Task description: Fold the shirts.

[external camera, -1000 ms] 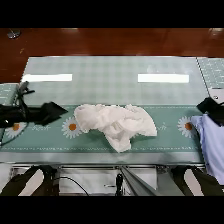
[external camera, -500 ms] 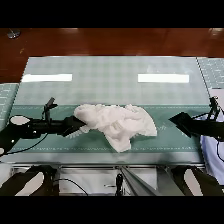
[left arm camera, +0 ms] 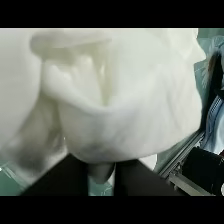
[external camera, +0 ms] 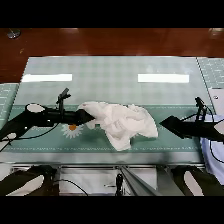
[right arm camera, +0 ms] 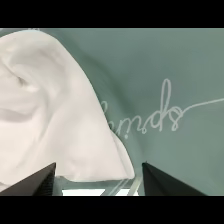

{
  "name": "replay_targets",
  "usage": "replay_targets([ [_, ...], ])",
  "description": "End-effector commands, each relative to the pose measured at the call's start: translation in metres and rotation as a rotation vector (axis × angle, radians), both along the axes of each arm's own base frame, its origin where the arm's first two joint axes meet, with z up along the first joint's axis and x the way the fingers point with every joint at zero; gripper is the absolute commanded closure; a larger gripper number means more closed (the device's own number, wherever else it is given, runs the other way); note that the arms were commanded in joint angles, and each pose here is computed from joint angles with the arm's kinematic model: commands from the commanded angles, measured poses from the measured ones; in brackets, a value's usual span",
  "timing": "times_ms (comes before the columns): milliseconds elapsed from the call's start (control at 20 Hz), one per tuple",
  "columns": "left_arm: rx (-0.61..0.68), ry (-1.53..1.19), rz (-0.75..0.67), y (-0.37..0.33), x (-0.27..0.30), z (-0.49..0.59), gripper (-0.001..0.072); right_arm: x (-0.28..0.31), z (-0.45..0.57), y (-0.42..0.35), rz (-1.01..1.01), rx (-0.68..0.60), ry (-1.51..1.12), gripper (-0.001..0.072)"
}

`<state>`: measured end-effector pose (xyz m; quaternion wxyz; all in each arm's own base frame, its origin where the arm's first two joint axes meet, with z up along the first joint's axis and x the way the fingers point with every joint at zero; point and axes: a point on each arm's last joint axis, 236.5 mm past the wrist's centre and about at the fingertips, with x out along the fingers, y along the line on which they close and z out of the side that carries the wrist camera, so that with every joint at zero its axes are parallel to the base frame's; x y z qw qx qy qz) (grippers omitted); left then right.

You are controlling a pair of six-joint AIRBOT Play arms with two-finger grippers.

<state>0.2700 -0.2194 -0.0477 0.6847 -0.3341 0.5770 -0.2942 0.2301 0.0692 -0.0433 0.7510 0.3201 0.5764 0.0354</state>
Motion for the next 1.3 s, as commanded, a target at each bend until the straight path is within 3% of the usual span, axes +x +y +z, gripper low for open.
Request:
replay_targets([
  [0, -0.005, -0.047, -0.013, -0.009, 0.018, 0.011, 0.0672, -0.01, -0.007, 0.003, 0.042, -0.049, 0.037, 0.0083],
  [500, -0.01, -0.065, -0.018, -0.011, 0.023, 0.018, 0.0672, -0.026, -0.043, 0.021, 0.106, -0.053, 0.163, 0.0083],
  [950, -0.013, -0.063, -0.021, -0.011, 0.022, 0.018, 0.0672, 0.013, -0.051, 0.08, 0.104, 0.259, 0.102, 0.0089],
  [1000, -0.013, -0.063, -0.021, -0.011, 0.022, 0.018, 0.0672, 0.016, -0.051, 0.083, 0.093, 0.283, 0.1, 0.0116],
  [1050, -0.013, -0.063, -0.021, -0.011, 0.022, 0.018, 0.0672, 0.019, -0.051, 0.087, 0.094, 0.305, 0.094, 0.0326],
  [1100, -0.013, -0.063, -0.021, -0.011, 0.023, 0.018, 0.0672, 0.022, -0.046, 0.092, 0.121, 0.325, 0.07, 0.0595],
  [1150, -0.014, -0.067, -0.019, -0.011, 0.024, 0.02, 0.0672, 0.027, -0.035, 0.096, 0.17, 0.335, 0.026, 0.0687],
  [1250, -0.055, -0.086, -0.05, -0.012, 0.028, 0.04, 0.0672, 0.048, 0.002, 0.099, 0.255, 0.332, -0.051, 0.0687],
])
